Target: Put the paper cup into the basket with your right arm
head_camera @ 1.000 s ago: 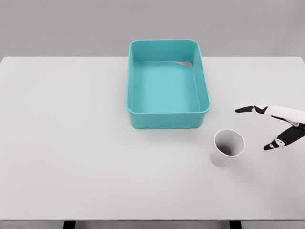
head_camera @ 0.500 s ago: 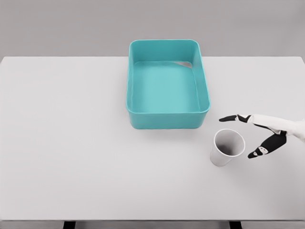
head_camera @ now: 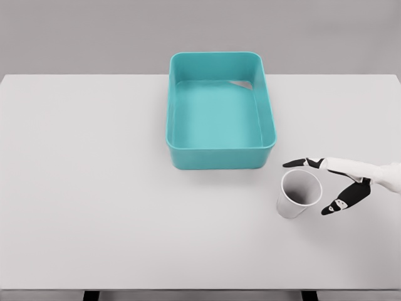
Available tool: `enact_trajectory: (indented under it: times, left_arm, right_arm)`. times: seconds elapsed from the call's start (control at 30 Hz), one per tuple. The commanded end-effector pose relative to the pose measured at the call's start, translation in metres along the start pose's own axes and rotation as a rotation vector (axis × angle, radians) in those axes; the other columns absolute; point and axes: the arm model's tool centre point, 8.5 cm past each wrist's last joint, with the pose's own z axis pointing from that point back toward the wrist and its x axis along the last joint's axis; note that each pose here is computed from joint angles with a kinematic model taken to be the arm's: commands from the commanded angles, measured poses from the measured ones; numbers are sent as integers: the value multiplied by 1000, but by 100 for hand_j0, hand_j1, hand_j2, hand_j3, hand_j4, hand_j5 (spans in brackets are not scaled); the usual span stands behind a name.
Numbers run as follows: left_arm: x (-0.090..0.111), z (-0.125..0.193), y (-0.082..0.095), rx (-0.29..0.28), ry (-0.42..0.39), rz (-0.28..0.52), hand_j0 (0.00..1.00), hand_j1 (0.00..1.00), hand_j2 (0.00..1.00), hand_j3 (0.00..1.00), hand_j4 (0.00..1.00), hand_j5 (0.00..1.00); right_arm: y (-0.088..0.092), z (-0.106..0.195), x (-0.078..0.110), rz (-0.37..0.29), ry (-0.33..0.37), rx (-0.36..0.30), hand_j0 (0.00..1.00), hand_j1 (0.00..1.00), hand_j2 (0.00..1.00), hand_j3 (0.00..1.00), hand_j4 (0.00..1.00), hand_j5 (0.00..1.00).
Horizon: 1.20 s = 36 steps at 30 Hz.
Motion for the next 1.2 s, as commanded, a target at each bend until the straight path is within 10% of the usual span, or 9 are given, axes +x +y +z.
enact_trajectory:
  times: [0.0, 1.17]
  left_arm:
    - [0, 0, 0, 0, 0, 1, 100, 100, 100, 100, 100, 100]
    - [0, 0, 0, 0, 0, 0, 100, 100, 100, 100, 100, 100]
  right_arm:
    - [2, -1, 0, -11, -3, 3, 100, 100, 100, 100, 100, 100]
    - [3, -23, 5, -2, -50, 18, 100, 100, 100, 100, 100, 100]
